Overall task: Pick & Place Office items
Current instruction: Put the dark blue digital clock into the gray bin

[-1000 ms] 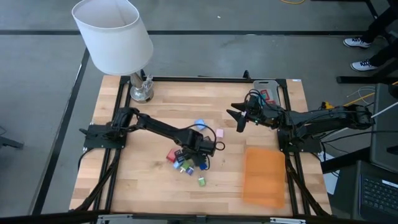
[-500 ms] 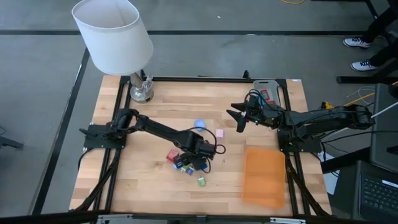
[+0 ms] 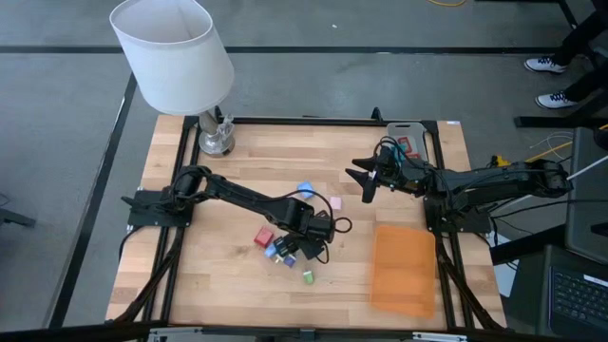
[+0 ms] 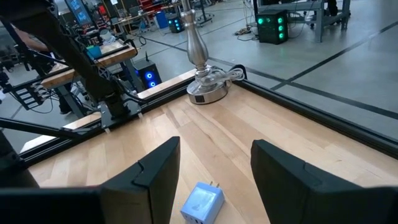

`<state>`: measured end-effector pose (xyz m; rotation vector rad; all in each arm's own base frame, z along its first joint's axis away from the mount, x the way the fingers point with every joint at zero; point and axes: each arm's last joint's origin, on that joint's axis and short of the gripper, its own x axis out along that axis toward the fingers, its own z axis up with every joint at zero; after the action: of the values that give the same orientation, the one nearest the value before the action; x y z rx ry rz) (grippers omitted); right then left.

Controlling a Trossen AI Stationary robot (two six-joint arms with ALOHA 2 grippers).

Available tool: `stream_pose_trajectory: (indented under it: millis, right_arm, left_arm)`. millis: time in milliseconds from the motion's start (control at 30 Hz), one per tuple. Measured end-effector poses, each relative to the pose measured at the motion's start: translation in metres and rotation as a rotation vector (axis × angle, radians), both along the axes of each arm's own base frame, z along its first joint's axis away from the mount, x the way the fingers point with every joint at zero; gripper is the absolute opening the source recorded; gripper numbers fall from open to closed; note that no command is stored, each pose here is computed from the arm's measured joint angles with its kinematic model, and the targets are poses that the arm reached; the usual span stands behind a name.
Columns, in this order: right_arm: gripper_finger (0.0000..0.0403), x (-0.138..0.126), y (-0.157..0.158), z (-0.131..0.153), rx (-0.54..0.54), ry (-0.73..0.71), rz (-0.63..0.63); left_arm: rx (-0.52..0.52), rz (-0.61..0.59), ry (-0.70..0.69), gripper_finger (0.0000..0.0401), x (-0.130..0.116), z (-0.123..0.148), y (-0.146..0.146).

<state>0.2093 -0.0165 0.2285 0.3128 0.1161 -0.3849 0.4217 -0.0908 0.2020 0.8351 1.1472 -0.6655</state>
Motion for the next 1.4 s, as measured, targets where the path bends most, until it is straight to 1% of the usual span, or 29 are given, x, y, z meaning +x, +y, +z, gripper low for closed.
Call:
stream_pose_trajectory:
  millis: [100, 233, 533, 667, 767, 1033, 1200, 1400]
  right_arm:
    - [0.0196, 0.000, 0.000, 0.000, 0.000, 0.000, 0.001]
    - [0.0196, 0.000, 0.000, 0.000, 0.001, 0.000, 0.004]
    - [0.0196, 0.000, 0.002, 0.000, 0.010, -0.003, 0.015]
    - [0.0196, 0.000, 0.006, 0.000, 0.010, -0.004, 0.031]
    - [0.0196, 0.000, 0.007, 0.000, 0.008, -0.003, 0.034]
    - [0.0196, 0.000, 0.007, 0.000, 0.007, -0.004, 0.033]
    - [0.0196, 0.000, 0.007, 0.000, 0.000, -0.001, 0.031]
    - [0.0196, 0.000, 0.007, 0.000, -0.006, 0.001, 0.032]
  left_arm:
    - [-0.004, 0.004, 0.001, 0.0295, 0.000, 0.000, 0.000]
    - [-0.046, 0.027, 0.012, 0.0296, 0.001, -0.003, -0.001]
    - [-0.021, 0.040, 0.046, 0.0292, 0.006, -0.022, -0.001]
    - [-0.020, 0.043, 0.042, 0.0291, 0.007, -0.022, 0.001]
    - [-0.017, 0.057, 0.064, 0.0291, 0.005, -0.023, 0.003]
    - [-0.019, 0.067, 0.065, 0.0276, 0.006, -0.023, 0.008]
    - [-0.043, 0.061, 0.074, 0.0265, 0.006, -0.023, 0.007]
    - [-0.038, 0.055, 0.090, 0.0263, 0.004, -0.024, 0.006]
